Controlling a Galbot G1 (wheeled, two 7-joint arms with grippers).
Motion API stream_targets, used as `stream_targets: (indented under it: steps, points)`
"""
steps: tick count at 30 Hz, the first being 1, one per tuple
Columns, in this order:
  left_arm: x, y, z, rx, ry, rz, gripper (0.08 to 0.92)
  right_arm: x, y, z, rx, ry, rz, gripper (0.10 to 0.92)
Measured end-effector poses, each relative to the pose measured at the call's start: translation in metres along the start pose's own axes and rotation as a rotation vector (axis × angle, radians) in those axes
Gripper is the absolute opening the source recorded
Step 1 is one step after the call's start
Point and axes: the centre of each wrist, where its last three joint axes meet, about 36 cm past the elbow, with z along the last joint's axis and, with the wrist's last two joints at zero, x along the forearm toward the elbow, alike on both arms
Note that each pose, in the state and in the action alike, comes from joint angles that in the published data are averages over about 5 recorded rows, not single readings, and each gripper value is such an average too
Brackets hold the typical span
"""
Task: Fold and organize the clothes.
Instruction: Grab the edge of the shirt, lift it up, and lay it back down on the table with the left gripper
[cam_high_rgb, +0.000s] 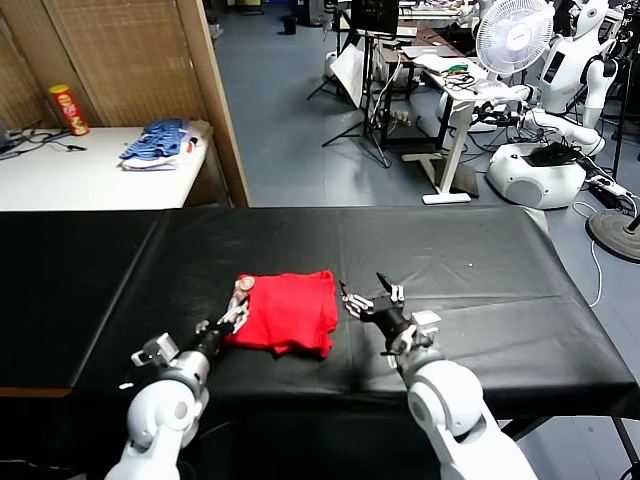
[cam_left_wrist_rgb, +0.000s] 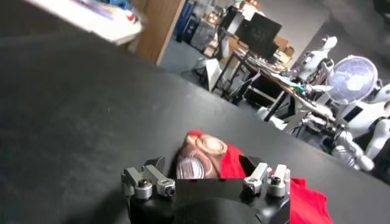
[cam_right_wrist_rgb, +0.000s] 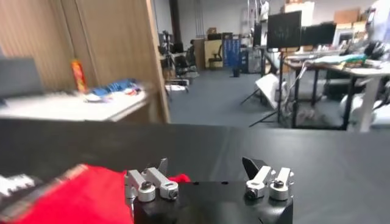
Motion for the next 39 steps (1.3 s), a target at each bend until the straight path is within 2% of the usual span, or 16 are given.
stream_targets:
  steps: [2,9,12,16,24,29,33,36,39]
  points:
    - [-0.001,0.001,0.002,0.02,0.006,0.001,0.642,0.005,0.001,-0.003,-0.006,-0.01,-0.002,0.798]
    - [-0.003,0.002,0.003,0.023,0.016,-0.019,0.244,0.018,0.004,-0.011,0.006,-0.002,0.056,0.798]
    - [-0.001,-0.002,0.002,-0.06,0.013,-0.03,0.148,0.021,0.003,-0.011,0.056,0.043,0.14,0.798]
    - [0.003,-0.008,-0.003,-0.265,-0.023,-0.082,0.148,0.026,-0.003,-0.006,0.122,0.08,0.227,0.798]
    - [0.019,0.001,-0.028,-0.797,-0.137,-0.263,0.141,0.034,-0.015,-0.004,0.164,0.097,0.302,0.798]
    - [0.034,0.014,-0.054,-1.124,-0.223,-0.37,0.141,0.035,-0.018,-0.003,0.161,0.099,0.318,0.798]
    - [0.048,0.02,-0.079,-1.368,-0.298,-0.435,0.141,0.036,-0.016,-0.003,0.153,0.099,0.318,0.798]
    - [0.056,0.012,-0.087,-1.445,-0.328,-0.438,0.141,0.036,-0.015,-0.002,0.152,0.102,0.315,0.798]
    - [0.062,-0.004,-0.082,-1.39,-0.312,-0.368,0.141,0.036,-0.015,-0.001,0.153,0.108,0.313,0.798]
